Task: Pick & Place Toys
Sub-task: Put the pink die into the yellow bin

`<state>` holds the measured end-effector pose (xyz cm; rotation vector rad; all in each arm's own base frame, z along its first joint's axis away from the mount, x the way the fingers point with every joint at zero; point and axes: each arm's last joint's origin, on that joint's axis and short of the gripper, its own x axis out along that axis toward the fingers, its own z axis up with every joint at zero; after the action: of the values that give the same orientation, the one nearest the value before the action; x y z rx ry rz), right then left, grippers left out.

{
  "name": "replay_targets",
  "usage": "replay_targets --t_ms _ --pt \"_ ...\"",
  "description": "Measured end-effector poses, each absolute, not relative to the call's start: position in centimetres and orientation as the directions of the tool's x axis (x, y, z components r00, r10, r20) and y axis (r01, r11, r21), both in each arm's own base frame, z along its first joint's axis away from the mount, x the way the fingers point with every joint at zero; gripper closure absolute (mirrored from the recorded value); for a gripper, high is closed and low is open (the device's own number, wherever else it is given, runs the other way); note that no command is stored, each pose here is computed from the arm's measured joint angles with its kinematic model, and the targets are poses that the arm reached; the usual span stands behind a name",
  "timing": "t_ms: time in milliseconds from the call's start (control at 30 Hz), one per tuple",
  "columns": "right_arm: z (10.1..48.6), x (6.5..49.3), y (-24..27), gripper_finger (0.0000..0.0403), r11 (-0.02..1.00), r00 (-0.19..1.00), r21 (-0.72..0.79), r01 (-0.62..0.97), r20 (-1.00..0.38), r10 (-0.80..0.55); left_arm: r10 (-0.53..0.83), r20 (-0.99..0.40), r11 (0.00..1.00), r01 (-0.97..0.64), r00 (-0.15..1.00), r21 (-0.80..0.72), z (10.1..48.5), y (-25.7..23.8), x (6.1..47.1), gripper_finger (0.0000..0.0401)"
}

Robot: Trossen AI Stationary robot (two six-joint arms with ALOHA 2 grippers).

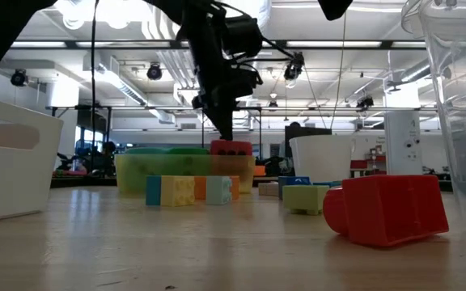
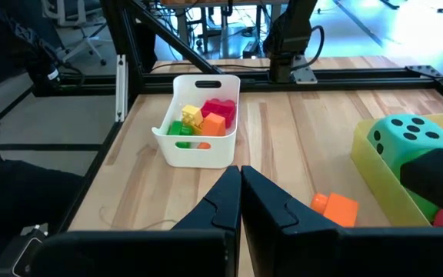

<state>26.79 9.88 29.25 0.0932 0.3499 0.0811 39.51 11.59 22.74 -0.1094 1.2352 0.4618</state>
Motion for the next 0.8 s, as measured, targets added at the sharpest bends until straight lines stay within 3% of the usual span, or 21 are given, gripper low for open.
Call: replay_targets --t_ms 500,800 --pt "29.2 26.8 9.8 0.0394 0.993 0.936 0.105 -0.062 -0.338 0.094 0.244 -0.936 0.909 -0.396 0.255 0.129 21.2 11.8 39.1 0.0401" --pt "29.3 26.8 9.8 0.0394 0.993 0.936 0.105 -0.062 -0.338 0.094 0.266 -0.910 0.905 -0.406 0.316 0.123 23.8 11.9 39.1 0.0401"
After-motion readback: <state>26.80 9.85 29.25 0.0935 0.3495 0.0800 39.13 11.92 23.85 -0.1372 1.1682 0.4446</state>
